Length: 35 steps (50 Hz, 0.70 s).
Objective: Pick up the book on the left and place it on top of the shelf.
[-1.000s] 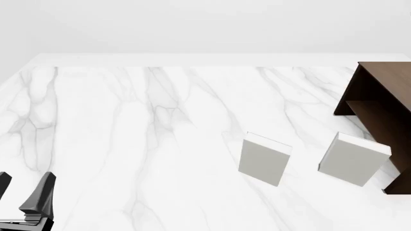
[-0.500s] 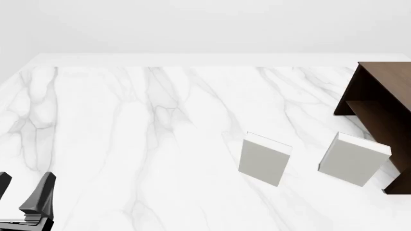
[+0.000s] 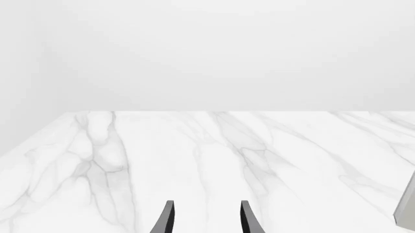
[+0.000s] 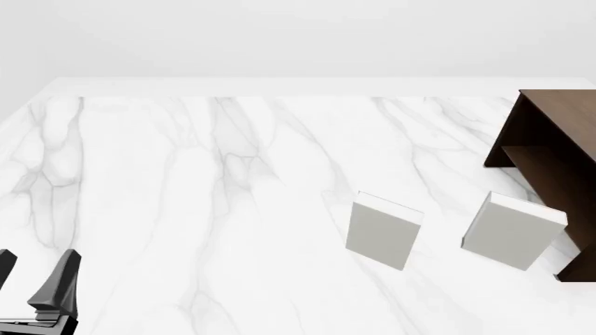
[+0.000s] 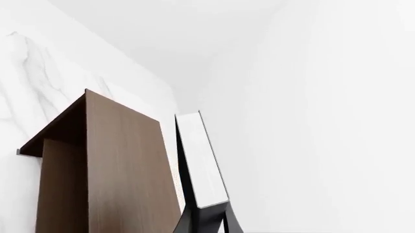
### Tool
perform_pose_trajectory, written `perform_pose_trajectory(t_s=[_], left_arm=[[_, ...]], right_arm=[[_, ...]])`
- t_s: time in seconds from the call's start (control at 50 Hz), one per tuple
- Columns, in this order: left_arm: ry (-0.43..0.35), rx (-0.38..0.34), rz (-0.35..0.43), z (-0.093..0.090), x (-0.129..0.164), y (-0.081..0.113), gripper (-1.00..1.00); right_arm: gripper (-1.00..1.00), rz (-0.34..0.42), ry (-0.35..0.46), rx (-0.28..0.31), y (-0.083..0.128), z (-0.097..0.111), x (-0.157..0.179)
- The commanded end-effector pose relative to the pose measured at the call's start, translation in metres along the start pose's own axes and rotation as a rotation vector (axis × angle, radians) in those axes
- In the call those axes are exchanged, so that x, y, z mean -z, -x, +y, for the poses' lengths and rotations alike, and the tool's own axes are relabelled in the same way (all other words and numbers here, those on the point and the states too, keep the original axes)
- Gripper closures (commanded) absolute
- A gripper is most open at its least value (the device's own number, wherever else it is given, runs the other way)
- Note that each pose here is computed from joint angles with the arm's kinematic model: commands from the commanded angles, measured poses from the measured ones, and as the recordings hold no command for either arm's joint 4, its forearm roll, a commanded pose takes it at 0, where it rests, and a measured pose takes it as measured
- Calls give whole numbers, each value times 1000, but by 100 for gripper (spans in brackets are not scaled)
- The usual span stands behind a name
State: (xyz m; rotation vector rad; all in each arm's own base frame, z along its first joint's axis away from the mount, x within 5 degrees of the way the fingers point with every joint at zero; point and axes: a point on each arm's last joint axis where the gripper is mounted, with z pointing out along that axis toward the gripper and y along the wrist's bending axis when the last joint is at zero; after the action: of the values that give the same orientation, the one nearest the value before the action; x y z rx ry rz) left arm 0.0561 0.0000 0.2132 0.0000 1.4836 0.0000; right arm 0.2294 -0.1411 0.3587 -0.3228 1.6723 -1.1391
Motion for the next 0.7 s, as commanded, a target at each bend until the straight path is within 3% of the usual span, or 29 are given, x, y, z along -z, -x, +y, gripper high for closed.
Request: perform_pose_trajectory(t_s=[0.02, 0.7], left_arm=[[0, 0, 0, 0, 0, 0, -100], [0, 0, 0, 0, 0, 0, -100]], right_arm=[[100, -3, -22, -12, -3, 0, -8], [100, 30, -26, 19, -19, 6, -30]])
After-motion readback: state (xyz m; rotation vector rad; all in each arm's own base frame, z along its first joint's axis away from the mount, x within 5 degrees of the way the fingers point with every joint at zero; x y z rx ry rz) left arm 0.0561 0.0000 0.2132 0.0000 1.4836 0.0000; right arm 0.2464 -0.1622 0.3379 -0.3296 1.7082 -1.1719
